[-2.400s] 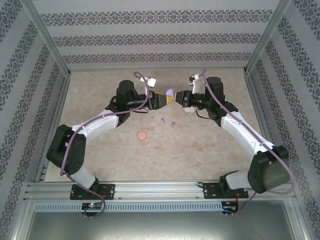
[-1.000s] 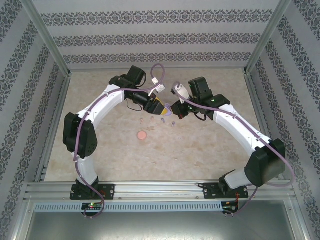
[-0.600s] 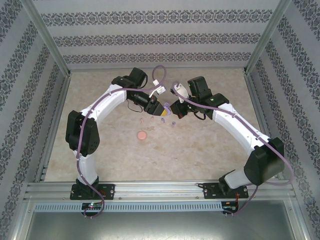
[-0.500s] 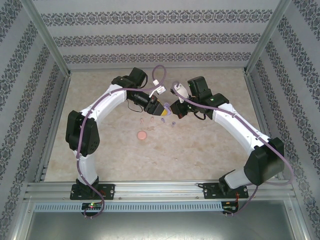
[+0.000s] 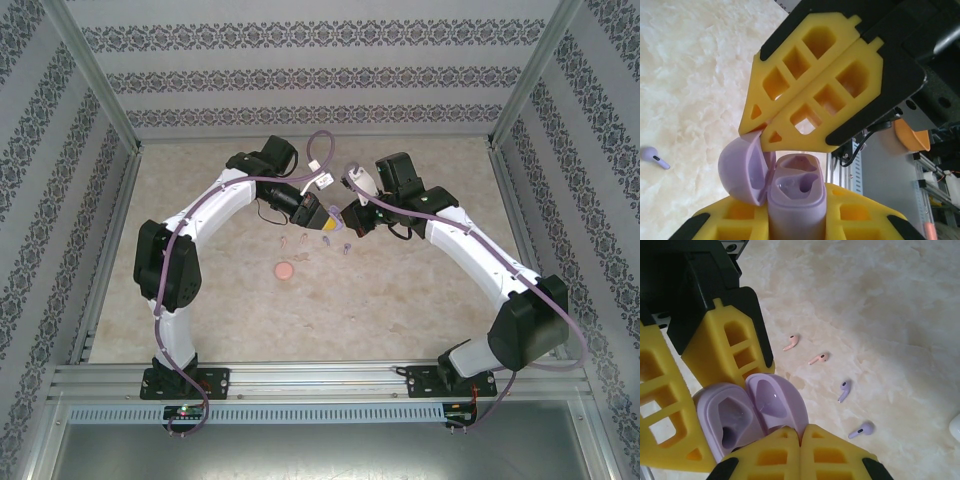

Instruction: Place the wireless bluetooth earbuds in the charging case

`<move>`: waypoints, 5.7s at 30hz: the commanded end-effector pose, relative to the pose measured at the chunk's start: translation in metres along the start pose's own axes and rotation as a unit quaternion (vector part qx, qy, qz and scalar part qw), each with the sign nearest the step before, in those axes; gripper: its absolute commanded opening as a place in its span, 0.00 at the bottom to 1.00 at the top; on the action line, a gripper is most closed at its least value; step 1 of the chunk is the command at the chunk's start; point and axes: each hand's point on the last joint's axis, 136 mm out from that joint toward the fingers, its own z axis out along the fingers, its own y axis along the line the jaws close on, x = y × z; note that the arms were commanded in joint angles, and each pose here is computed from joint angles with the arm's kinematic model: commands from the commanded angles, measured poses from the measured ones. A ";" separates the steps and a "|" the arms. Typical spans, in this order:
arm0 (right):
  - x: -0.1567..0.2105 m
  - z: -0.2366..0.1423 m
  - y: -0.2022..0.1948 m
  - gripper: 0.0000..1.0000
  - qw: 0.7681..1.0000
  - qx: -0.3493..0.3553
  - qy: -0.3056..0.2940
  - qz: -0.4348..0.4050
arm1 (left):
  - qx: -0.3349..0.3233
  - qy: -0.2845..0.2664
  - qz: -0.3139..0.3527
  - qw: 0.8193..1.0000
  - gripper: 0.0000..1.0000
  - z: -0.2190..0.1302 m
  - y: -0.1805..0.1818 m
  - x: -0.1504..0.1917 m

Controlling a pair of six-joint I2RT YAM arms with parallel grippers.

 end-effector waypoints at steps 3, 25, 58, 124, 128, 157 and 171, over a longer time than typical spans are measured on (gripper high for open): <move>-0.031 -0.022 -0.005 0.33 0.998 0.013 -0.057 0.026 | 0.016 -0.007 0.012 1.000 0.01 0.001 -0.007 -0.005; 0.033 -0.017 -0.050 0.60 0.969 0.095 -0.015 0.229 | -0.192 -0.234 0.125 0.945 0.00 -0.104 -0.027 -0.055; 0.065 0.161 -0.070 0.47 0.953 0.155 0.197 0.172 | -0.352 -0.477 0.169 0.788 0.00 -0.166 -0.018 -0.035; 0.073 0.158 -0.065 0.17 0.945 0.214 0.206 0.133 | -0.324 -0.479 0.184 0.795 0.00 -0.162 -0.029 -0.038; 0.055 0.140 -0.066 0.16 0.951 0.214 0.172 0.145 | -0.321 -0.477 0.190 0.796 0.00 -0.161 -0.032 -0.040; -0.130 -0.127 0.020 0.17 0.954 0.112 -0.271 0.062 | -0.243 -0.370 0.361 0.820 0.00 -0.081 -0.066 -0.047; -0.113 -0.166 0.079 0.17 0.919 0.044 -0.390 -0.047 | -0.225 -0.360 0.436 0.793 0.00 -0.042 -0.082 -0.080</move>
